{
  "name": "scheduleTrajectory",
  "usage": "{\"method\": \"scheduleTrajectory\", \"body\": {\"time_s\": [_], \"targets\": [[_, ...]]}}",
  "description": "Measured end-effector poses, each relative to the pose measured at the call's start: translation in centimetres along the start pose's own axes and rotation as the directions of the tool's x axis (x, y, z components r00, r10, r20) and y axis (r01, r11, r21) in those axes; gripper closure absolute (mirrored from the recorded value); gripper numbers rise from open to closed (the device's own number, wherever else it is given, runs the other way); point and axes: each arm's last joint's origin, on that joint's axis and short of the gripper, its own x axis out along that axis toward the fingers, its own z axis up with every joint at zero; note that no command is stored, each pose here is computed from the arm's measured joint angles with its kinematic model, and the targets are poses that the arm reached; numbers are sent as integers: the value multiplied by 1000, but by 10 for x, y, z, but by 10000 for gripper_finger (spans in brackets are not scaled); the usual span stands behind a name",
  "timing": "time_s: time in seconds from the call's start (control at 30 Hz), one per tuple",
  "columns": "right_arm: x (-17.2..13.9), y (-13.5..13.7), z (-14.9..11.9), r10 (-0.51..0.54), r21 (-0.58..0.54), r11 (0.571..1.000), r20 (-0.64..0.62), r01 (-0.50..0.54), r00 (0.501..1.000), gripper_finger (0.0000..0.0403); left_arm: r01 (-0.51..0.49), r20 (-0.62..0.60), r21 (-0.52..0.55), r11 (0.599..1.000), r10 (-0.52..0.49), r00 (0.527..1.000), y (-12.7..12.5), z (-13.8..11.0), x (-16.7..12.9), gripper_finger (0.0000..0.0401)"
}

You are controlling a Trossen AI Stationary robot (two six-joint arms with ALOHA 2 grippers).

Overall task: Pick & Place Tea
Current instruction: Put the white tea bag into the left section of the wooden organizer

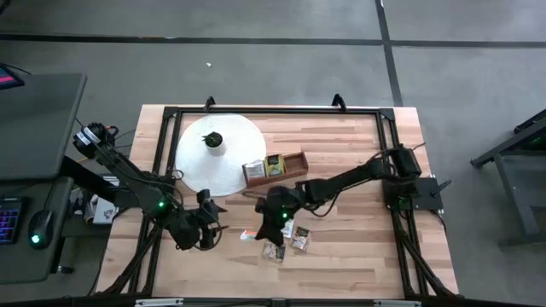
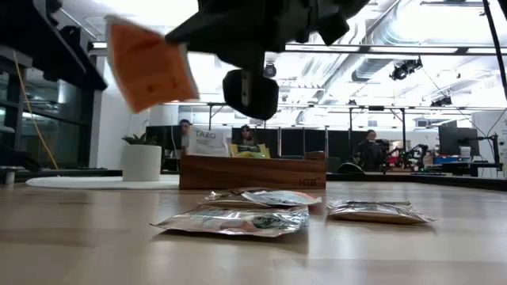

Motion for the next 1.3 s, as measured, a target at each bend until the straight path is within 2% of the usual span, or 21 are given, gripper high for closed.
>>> {"method": "scheduleTrajectory", "body": {"time_s": [0.23,0.37,0.5,0.67,0.93,1.3], "targets": [[-16,3,18,177,99,980,-22,-174,984,403,67,108,112,991,-79,991,-9,12,-1,165],[-18,7,24,236,104,966,0,-235,972,403,71,151,137,988,-91,984,-11,17,-2,165],[-19,9,27,251,107,962,21,-252,968,403,76,191,146,986,-103,976,-13,21,-3,165],[-20,7,27,244,112,963,20,-245,970,403,129,238,157,979,-164,957,-18,28,-5,165],[-20,5,27,228,86,970,14,-228,974,402,255,222,159,954,-286,932,-23,30,-7,165],[-20,4,26,213,65,975,17,-214,977,402,205,174,146,968,-229,958,-19,24,-4,165]]}}
